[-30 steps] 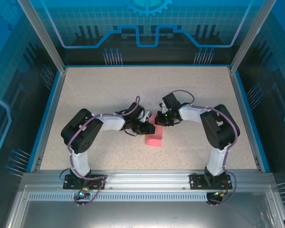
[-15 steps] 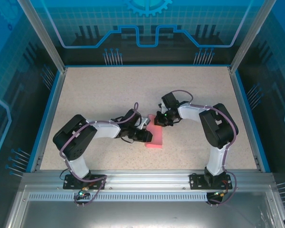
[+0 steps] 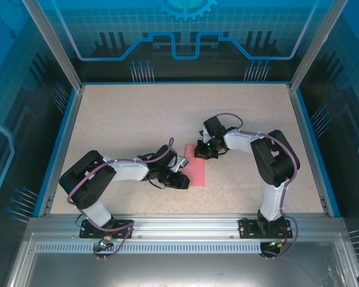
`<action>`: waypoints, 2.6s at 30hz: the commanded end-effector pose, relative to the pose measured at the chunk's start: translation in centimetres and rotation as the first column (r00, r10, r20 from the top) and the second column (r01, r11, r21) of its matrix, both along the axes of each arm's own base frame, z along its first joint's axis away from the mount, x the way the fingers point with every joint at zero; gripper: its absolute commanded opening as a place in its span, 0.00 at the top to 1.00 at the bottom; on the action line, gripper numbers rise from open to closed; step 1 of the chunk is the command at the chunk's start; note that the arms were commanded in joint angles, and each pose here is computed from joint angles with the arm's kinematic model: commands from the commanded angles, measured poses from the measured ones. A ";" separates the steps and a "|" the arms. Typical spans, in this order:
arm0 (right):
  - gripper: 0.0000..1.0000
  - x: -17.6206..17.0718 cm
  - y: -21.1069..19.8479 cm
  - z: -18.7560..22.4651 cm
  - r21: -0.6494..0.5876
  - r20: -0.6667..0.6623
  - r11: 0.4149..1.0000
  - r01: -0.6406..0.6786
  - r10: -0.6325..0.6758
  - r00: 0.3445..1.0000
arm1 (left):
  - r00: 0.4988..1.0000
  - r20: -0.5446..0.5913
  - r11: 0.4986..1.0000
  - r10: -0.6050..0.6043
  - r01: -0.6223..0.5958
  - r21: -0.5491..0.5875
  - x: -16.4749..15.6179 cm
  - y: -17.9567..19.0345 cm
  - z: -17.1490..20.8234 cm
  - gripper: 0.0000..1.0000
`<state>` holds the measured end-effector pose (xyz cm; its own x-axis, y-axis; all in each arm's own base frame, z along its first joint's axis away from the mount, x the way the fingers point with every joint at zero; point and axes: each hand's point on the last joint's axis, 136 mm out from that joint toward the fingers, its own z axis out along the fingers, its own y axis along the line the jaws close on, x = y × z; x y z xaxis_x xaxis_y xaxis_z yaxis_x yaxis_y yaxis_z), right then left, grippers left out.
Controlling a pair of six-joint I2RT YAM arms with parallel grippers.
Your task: Fold a paper plane with a square sheet of paper (fold left side to right side)
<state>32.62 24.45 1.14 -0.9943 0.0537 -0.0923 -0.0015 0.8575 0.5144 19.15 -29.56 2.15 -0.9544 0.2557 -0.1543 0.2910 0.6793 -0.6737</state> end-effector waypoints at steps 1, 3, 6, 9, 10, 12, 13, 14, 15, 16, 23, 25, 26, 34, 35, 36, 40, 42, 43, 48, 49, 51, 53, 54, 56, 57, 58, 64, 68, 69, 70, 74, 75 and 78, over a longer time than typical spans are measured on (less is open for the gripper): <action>0.97 -0.6 -2.3 -2.8 -0.112 -0.048 0.994 0.014 -0.020 0.999 | 0.994 -0.107 0.998 -0.038 0.042 0.040 -3.6 1.5 -0.6 0.66; 0.97 -0.6 -2.1 -2.7 -0.101 -0.043 0.995 0.008 -0.012 0.999 | 0.997 -0.073 0.999 -0.032 0.032 0.006 -3.0 1.1 0.8 0.66; 0.97 -0.6 -2.0 -2.4 -0.097 -0.036 0.995 0.003 -0.006 0.999 | 1.000 -0.026 0.997 0.012 -0.014 -0.073 -0.9 0.7 3.8 0.64; 0.97 -0.6 -2.0 -2.3 -0.097 -0.032 0.995 0.000 -0.003 0.999 | 0.997 0.004 0.991 0.078 -0.077 -0.111 1.8 1.0 5.4 0.63; 0.97 -0.6 -2.0 -2.3 -0.095 -0.032 0.996 -0.002 -0.001 0.999 | 0.996 0.008 0.990 0.090 -0.089 -0.108 2.6 1.1 5.5 0.63; 0.97 -0.6 -2.0 -2.1 -0.092 -0.030 0.996 -0.003 0.001 1.000 | 0.996 0.007 0.991 0.091 -0.090 -0.101 3.8 0.9 5.2 0.63; 0.97 -0.6 -1.9 -2.1 -0.090 -0.029 0.996 -0.005 0.002 1.000 | 0.996 0.007 0.991 0.085 -0.084 -0.100 4.3 0.5 5.0 0.63; 0.97 -0.6 -1.9 -2.0 -0.089 -0.027 0.996 -0.005 0.003 1.000 | 0.997 0.003 0.991 0.080 -0.080 -0.103 4.7 0.1 4.9 0.64; 0.97 -0.5 -1.9 -1.9 -0.088 -0.023 0.996 -0.005 0.003 1.000 | 0.997 -0.004 0.991 0.079 -0.079 -0.109 5.1 -0.3 4.7 0.64; 0.97 -0.6 -1.9 -1.8 -0.088 -0.022 0.996 -0.007 0.005 1.000 | 0.997 -0.011 0.990 0.079 -0.080 -0.116 5.5 -0.7 4.4 0.65; 0.96 -0.2 -1.4 -0.6 -0.052 0.011 0.999 -0.015 0.016 1.000 | 0.996 -0.034 0.991 0.086 -0.089 -0.103 6.9 -1.9 2.2 0.66; 0.96 0.0 -1.0 -0.3 -0.036 0.017 0.999 -0.019 0.019 1.000 | 0.996 -0.039 0.992 0.079 -0.082 -0.099 6.9 -2.3 1.8 0.66; 0.96 0.0 -0.9 -0.2 -0.028 0.020 0.999 -0.022 0.022 1.000 | 0.996 -0.040 0.992 0.076 -0.079 -0.096 6.9 -2.4 1.6 0.66; 0.93 1.1 -0.1 2.5 0.024 0.101 0.999 -0.029 0.026 0.995 | 0.992 -0.080 0.995 0.098 -0.098 0.007 6.0 -1.7 -1.0 0.68; 0.89 1.3 0.0 3.0 0.034 0.120 0.999 -0.032 0.027 0.992 | 0.991 -0.087 0.995 0.102 -0.101 0.018 5.8 -1.5 -1.3 0.69; 0.82 1.4 0.1 3.8 0.042 0.142 0.999 -0.035 0.029 0.989 | 0.990 -0.089 0.994 0.106 -0.104 0.029 5.7 -1.4 -1.6 0.69; 0.66 1.0 -0.8 6.2 0.034 0.204 0.999 -0.031 0.023 0.979 | 0.987 -0.104 0.992 0.121 -0.117 0.050 5.3 -1.1 -2.3 0.69; 0.64 0.2 -1.5 6.9 0.014 0.211 1.000 -0.027 0.024 0.977 | 0.986 -0.106 0.991 0.126 -0.121 0.053 5.2 -1.1 -2.3 0.69; 0.64 -0.5 -2.0 7.1 0.003 0.205 1.000 -0.023 0.022 0.979 | 0.986 -0.106 0.991 0.130 -0.125 0.052 5.2 -1.0 -2.3 0.69; 0.82 -5.5 -3.2 6.1 0.014 0.141 1.000 -0.027 0.024 0.990 | 0.985 -0.108 0.990 0.134 -0.129 0.054 5.1 -1.1 -2.3 0.69; 0.86 -6.5 -3.1 5.7 0.022 0.122 0.999 -0.037 0.034 0.992 | 0.985 -0.107 0.990 0.135 -0.130 0.054 5.1 -1.1 -2.3 0.69; 0.90 -7.9 -2.5 5.3 0.038 0.100 0.997 -0.064 0.060 0.993 | 0.985 -0.106 0.990 0.137 -0.132 0.054 5.2 -1.1 -2.2 0.69; 0.93 -9.2 -1.8 4.5 0.039 0.070 0.995 -0.087 0.084 0.994 | 0.985 -0.103 0.990 0.138 -0.133 0.055 5.2 -1.1 -2.1 0.69; 0.93 -9.5 -1.6 4.0 0.034 0.058 0.995 -0.092 0.090 0.994 | 0.985 -0.105 0.990 0.138 -0.133 0.056 5.2 -1.1 -2.2 0.69; 0.94 -9.9 -1.5 2.9 0.016 0.034 0.996 -0.085 0.085 0.996 | 0.985 -0.103 0.989 0.139 -0.134 0.056 5.3 -1.1 -2.1 0.69; 0.94 -10.0 -1.6 2.3 0.006 0.024 0.997 -0.079 0.079 0.997 | 0.985 -0.102 0.990 0.139 -0.134 0.054 5.4 -1.2 -2.0 0.69; 0.94 -10.0 -1.4 1.8 0.004 0.015 0.997 -0.079 0.079 0.997 | 0.985 -0.102 0.990 0.138 -0.133 0.052 5.4 -1.3 -2.0 0.69; 0.95 -11.0 -2.0 -1.5 -0.079 -0.086 0.992 -0.094 0.088 0.992 | 0.985 -0.092 0.989 0.148 -0.147 0.016 6.3 -2.0 -0.8 0.69; 0.96 -11.6 -3.6 -2.7 -0.167 -0.129 0.982 -0.087 0.066 0.989 | 0.984 -0.077 0.986 0.161 -0.164 -0.038 7.4 -3.0 1.0 0.67; 0.96 -11.8 -4.0 -2.9 -0.191 -0.136 0.977 -0.091 0.065 0.989 | 0.984 -0.070 0.985 0.162 -0.166 -0.049 7.7 -3.3 1.5 0.66; 0.96 -11.9 -4.4 -3.1 -0.210 -0.142 0.973 -0.095 0.066 0.988 | 0.984 -0.064 0.984 0.165 -0.169 -0.053 8.0 -3.4 1.8 0.65; 0.96 -11.9 -5.0 -3.4 -0.244 -0.148 0.964 -0.108 0.073 0.986 | 0.984 -0.052 0.983 0.172 -0.175 -0.049 9.2 -3.7 2.0 0.65; 0.96 -12.0 -5.1 -3.5 -0.246 -0.151 0.963 -0.108 0.072 0.986 | 0.983 -0.051 0.983 0.175 -0.177 -0.046 9.6 -3.7 1.9 0.65; 0.96 -11.8 -5.1 -3.5 -0.250 -0.150 0.962 -0.107 0.071 0.986 | 0.982 -0.051 0.982 0.184 -0.186 -0.027 10.3 -3.7 1.1 0.66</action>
